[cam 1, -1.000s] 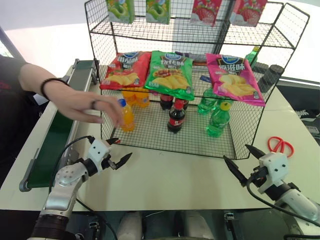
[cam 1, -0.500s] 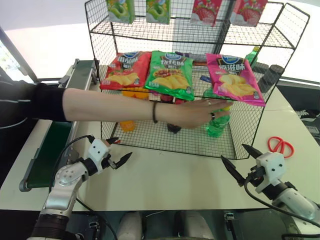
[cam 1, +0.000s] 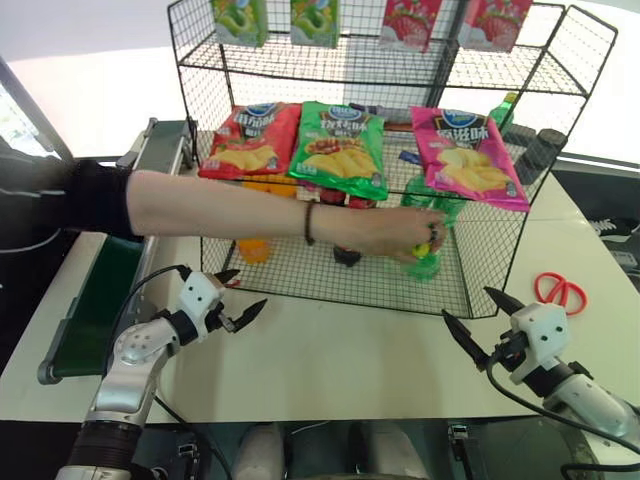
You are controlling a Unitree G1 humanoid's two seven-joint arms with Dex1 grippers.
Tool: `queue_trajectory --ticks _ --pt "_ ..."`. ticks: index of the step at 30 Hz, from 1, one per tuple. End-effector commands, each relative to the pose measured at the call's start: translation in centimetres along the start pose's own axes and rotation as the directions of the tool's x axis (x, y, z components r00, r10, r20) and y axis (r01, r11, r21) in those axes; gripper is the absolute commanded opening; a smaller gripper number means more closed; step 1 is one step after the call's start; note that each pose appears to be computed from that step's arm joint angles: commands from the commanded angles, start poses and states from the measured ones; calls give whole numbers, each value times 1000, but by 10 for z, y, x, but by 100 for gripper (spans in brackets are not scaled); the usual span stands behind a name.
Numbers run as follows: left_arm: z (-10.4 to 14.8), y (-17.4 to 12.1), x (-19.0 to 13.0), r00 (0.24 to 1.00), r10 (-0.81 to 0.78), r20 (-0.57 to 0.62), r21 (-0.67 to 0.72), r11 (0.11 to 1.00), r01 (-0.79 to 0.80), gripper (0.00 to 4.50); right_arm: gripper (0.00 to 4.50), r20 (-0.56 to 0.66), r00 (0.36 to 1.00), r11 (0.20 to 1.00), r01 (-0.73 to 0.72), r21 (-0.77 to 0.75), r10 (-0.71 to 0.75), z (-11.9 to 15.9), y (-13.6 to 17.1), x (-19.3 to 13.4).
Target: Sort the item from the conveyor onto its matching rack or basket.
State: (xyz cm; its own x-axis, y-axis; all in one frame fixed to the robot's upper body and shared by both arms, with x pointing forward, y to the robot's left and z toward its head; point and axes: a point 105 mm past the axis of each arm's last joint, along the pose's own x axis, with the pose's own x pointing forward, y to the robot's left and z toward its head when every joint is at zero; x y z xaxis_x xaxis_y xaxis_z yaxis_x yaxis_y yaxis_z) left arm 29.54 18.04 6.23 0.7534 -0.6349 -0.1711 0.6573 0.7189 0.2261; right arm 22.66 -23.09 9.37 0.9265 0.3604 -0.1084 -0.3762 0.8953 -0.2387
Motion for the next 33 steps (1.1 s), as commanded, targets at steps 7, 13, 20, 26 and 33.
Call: queue_trajectory --ticks 7,13,20,26,33 --pt "15 1 -6 997 -2 82 15 1000 1 450 445 36 999 1000 -7 -19 8 5 1 3" --pt "17 5 -14 993 6 120 -18 1000 -4 450 445 38 999 1000 -11 -20 11 3 2 4" --pt "13 5 -24 993 20 113 -79 997 -11 450 445 42 999 1000 -17 -19 18 2 3 5" --pt "13 12 -28 992 61 107 -138 989 -46 450 445 48 998 999 -35 -20 36 4 4 10" --pt "34 30 -36 969 184 163 -187 970 -152 450 445 59 996 998 -65 -20 66 9 8 18"
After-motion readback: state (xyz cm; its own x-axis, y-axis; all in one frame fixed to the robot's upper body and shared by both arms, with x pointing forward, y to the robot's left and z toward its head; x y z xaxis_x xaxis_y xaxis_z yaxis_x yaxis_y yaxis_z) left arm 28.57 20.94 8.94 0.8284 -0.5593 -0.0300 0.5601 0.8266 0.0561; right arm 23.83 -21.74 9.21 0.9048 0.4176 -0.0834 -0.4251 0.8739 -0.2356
